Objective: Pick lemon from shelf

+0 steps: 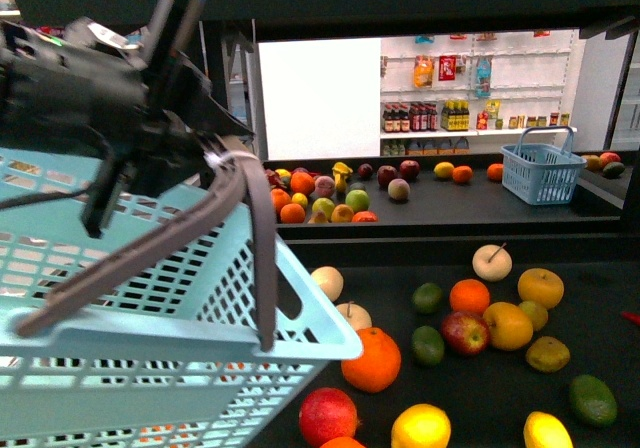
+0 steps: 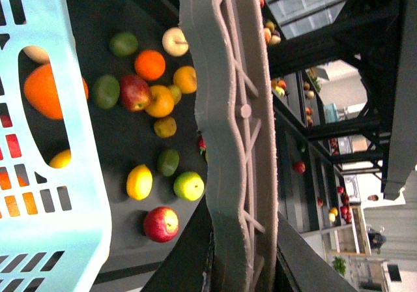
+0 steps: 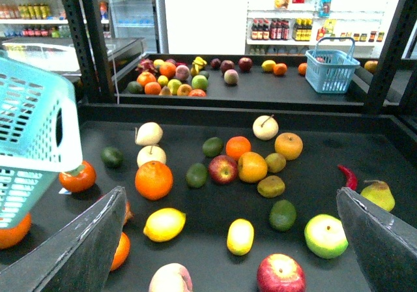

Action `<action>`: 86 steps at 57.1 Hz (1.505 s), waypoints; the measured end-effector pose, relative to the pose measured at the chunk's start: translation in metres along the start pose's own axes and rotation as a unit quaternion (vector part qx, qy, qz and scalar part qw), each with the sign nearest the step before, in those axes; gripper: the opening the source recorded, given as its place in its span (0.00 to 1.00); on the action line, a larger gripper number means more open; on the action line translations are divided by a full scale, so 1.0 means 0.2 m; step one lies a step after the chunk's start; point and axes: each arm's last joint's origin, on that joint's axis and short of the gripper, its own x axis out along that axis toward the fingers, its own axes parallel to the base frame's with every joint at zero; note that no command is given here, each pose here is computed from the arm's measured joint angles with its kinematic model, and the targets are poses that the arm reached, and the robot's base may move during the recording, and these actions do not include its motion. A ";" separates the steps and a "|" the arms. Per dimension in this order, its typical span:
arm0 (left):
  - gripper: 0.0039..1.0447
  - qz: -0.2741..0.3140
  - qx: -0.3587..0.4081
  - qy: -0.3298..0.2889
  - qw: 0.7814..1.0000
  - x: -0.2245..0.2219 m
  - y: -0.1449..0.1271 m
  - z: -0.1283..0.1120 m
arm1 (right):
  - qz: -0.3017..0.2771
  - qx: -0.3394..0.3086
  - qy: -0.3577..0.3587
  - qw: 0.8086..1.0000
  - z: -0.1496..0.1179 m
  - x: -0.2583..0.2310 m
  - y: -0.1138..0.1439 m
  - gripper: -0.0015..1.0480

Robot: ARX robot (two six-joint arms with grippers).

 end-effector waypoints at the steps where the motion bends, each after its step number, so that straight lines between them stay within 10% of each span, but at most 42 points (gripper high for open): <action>1: 0.11 -0.001 0.001 0.007 1.000 0.03 0.00 -0.01 | 0.000 0.000 0.000 1.000 0.00 0.00 0.00 0.93; 40: 0.11 -0.082 0.038 0.071 0.993 0.49 -0.23 -0.21 | 0.000 0.000 0.000 1.000 0.00 0.00 0.00 0.93; 48: 0.11 -0.086 0.045 0.067 0.993 0.49 -0.24 -0.21 | -0.111 0.066 0.092 0.987 0.00 0.06 -0.02 0.93; 66: 0.11 -0.085 0.046 0.065 0.993 0.49 -0.24 -0.20 | -0.090 0.111 0.161 0.977 0.11 0.64 -0.30 0.93; 86: 0.11 -0.085 0.045 0.066 0.993 0.48 -0.24 -0.20 | -0.054 0.083 0.347 0.933 -0.35 1.42 -0.41 0.93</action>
